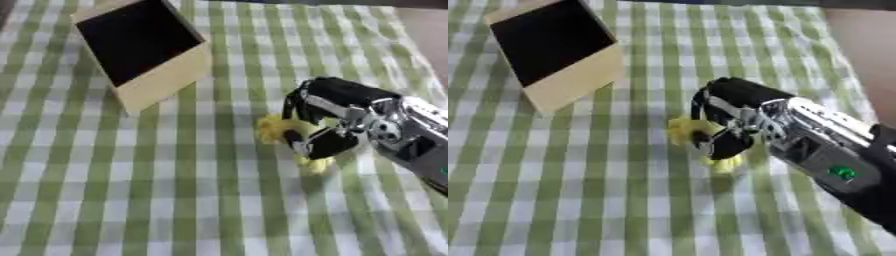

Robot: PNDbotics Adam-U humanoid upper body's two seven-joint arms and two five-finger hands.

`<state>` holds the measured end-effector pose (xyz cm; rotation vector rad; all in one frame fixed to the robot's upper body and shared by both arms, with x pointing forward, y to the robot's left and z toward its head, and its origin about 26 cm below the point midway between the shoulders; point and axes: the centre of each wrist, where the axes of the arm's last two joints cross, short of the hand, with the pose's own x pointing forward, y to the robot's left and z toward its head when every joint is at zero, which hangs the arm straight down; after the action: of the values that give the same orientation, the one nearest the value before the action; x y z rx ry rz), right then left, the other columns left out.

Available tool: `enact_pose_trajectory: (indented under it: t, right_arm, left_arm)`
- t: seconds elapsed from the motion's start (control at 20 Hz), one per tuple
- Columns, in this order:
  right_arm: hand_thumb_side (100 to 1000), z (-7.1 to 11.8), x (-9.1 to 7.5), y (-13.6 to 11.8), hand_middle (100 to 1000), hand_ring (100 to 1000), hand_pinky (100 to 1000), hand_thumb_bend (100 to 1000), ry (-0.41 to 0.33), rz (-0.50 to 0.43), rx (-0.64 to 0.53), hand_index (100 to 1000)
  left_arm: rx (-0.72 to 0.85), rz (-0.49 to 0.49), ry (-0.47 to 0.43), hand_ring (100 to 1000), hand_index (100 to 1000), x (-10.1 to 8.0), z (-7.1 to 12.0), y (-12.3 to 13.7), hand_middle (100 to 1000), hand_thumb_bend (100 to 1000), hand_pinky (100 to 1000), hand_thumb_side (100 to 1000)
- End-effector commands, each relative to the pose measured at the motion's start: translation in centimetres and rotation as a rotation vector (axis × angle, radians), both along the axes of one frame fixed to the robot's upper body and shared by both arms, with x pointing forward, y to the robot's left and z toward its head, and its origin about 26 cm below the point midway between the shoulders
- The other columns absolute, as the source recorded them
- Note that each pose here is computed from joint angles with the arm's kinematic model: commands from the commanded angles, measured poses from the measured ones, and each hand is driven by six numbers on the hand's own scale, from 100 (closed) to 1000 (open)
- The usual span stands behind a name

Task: Pick up objects on the table and place them in the box.

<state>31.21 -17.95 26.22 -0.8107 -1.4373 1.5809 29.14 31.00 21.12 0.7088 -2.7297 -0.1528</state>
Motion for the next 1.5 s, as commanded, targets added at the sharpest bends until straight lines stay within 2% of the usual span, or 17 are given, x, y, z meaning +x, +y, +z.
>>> enact_pose_trajectory:
  t: [0.05,0.3,0.5,0.65,1.2,1.5]
  right_arm:
    - [100,3.1,-1.3,-0.3,267,443,568,100,-0.099,0.025,0.007,410]
    - [100,6.6,-2.0,0.1,261,437,575,100,-0.21,0.089,0.016,408]
    - [100,8.6,-2.4,0.7,256,433,577,100,-0.25,0.125,0.045,405]
    - [100,9.9,-1.7,1.2,252,429,574,100,-0.268,0.146,0.061,403]
    - [100,13.3,4.3,3.2,244,424,580,100,-0.353,0.169,0.093,398]
    - [100,14.2,7.4,4.8,238,413,578,100,-0.399,0.192,0.134,396]
  left_arm:
    - [0.018,0.0,-0.016,729,781,-0.2,0.6,0.2,683,528,697,593]
    - [0.018,-0.004,-0.019,727,780,-0.2,0.7,0.1,681,526,695,593]
    - [0.02,-0.01,-0.026,727,780,-0.1,0.9,0.1,681,526,695,591]
    - [0.018,-0.015,-0.03,727,780,-0.1,1.1,0.0,681,526,694,590]
    - [0.023,-0.03,-0.024,723,780,0.0,1.2,-0.1,681,522,693,589]
    - [0.023,-0.046,-0.024,722,779,0.1,1.4,-0.3,681,520,693,589]
